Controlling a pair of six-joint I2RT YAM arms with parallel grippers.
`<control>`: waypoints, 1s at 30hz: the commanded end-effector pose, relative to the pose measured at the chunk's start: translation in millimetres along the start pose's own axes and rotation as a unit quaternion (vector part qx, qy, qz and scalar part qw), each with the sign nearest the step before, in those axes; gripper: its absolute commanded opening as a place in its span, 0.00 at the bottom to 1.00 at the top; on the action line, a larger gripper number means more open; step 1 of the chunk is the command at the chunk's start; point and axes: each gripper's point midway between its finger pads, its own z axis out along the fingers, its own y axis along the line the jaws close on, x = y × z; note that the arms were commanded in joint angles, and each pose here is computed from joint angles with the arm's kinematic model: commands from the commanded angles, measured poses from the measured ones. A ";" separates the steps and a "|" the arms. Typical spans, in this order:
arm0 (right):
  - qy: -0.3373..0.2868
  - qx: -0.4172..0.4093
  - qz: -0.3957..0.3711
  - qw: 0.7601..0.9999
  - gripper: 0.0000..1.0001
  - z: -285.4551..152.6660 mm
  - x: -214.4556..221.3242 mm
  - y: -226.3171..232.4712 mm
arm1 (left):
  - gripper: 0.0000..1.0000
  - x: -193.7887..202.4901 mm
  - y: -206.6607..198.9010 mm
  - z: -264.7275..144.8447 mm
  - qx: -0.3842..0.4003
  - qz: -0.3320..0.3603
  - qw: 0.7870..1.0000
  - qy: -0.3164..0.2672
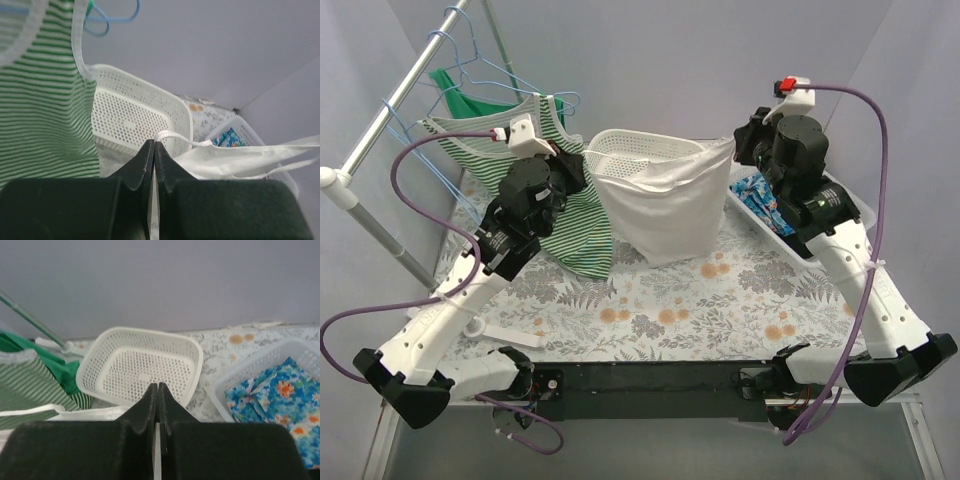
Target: Place the tank top on the hanger
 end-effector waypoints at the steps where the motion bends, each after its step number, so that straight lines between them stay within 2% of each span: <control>1: 0.110 0.000 -0.012 0.994 0.08 -9.3 88.3 -15.2 | 0.00 70.7 13.7 -17.6 0.033 0.000 0.994 0.104; 2: 0.136 -0.013 0.001 0.991 0.08 -13.0 107.4 -12.0 | 0.00 91.2 20.7 -22.8 0.033 -0.005 0.991 0.131; 3: 0.183 -0.012 -0.002 0.983 0.09 -17.0 151.1 -20.1 | 0.00 121.3 26.3 -36.8 0.048 -0.026 0.983 0.174; 4: 0.203 -0.014 0.000 0.979 0.11 -20.5 168.6 -22.6 | 0.00 140.0 30.9 -44.5 0.056 -0.032 0.978 0.199; 7: 0.304 -0.013 0.014 0.952 0.18 -34.9 255.5 -35.8 | 0.00 211.4 47.6 -80.3 0.090 -0.064 0.949 0.295; 8: 0.324 -0.022 0.020 0.946 0.23 -37.8 267.9 -33.9 | 0.06 221.7 49.6 -84.9 0.097 -0.068 0.945 0.304; 10: 0.356 -0.027 0.022 0.934 0.44 -42.1 291.7 -35.2 | 0.30 231.9 49.0 -99.0 0.135 -0.056 0.939 0.313; 11: 0.353 -0.033 0.021 0.935 0.52 -41.8 289.9 -33.0 | 0.39 229.9 47.7 -100.2 0.141 -0.049 0.938 0.312; 12: 0.349 -0.036 0.021 0.936 0.61 -41.1 286.4 -31.6 | 0.42 224.4 47.2 -100.8 0.147 -0.033 0.940 0.305; 14: 0.339 -0.043 0.020 0.939 0.67 -41.6 278.5 -28.8 | 0.64 216.2 45.1 -103.4 0.161 -0.012 0.941 0.298; 16: 0.329 -0.051 0.022 0.943 0.69 -44.4 270.6 -25.9 | 0.78 201.4 34.6 -114.7 0.201 0.001 0.936 0.289; 20: 0.323 -0.077 0.036 0.943 0.69 -53.6 265.8 -17.7 | 0.82 148.1 12.4 -125.0 0.245 0.008 0.942 0.231; 21: 0.319 -0.084 0.040 0.943 0.69 -54.6 263.6 -14.9 | 0.82 113.6 -4.4 -125.9 0.261 0.005 0.945 0.197; 23: 0.315 -0.091 0.042 0.944 0.69 -54.8 259.2 -12.0 | 0.81 75.6 -26.3 -127.5 0.286 0.011 0.944 0.165; 28: 0.302 -0.094 0.042 0.948 0.69 -54.7 249.8 -10.1 | 0.82 24.2 -57.8 -124.0 0.320 0.040 0.940 0.115; 30: 0.300 -0.096 0.041 0.948 0.69 -54.4 247.8 -9.2 | 0.82 7.3 -62.3 -120.9 0.313 0.039 0.944 0.097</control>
